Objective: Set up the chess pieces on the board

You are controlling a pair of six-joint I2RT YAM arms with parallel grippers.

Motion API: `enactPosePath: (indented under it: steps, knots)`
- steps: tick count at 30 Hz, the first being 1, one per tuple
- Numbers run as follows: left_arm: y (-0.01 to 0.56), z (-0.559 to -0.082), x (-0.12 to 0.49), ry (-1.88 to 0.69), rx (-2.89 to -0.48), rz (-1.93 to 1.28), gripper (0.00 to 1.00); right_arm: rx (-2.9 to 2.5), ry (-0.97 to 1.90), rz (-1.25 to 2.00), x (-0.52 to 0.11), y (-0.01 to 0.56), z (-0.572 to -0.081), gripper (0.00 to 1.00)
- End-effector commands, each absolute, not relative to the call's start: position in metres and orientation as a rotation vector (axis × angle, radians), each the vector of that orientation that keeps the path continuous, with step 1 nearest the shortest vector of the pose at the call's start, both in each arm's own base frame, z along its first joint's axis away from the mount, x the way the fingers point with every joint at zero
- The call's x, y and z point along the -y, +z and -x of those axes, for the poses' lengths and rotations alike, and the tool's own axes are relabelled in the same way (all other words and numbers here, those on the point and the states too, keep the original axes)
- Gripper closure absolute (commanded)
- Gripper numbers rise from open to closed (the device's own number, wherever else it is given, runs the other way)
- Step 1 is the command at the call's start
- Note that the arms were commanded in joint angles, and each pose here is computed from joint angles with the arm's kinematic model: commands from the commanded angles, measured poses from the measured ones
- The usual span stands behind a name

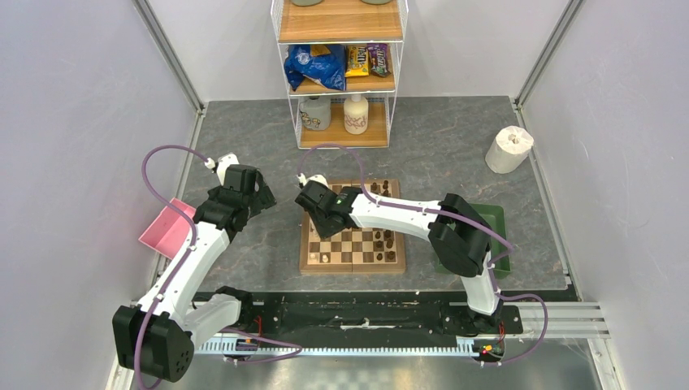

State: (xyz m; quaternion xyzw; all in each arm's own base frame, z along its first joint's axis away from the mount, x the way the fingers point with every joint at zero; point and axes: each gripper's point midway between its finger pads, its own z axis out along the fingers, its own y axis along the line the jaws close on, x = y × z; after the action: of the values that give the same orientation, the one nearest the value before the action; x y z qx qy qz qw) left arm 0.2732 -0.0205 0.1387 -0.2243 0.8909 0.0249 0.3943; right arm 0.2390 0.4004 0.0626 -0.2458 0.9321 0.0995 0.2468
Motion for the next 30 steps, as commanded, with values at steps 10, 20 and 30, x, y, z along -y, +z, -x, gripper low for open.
enactPosePath:
  steps: [10,20,30]
  knots:
    - [0.146,-0.279,0.02,0.039,-2.213,0.61,0.05,-2.391,0.415,0.632,-0.404,0.138,-0.242,0.62]
    - [0.146,-0.28,0.02,0.038,-2.213,0.609,0.05,-2.453,0.393,0.504,-0.376,0.134,-0.262,0.6]
    - [0.145,-0.279,0.02,0.037,-2.216,0.61,0.05,-2.557,0.405,0.537,-0.382,0.099,-0.257,0.6]
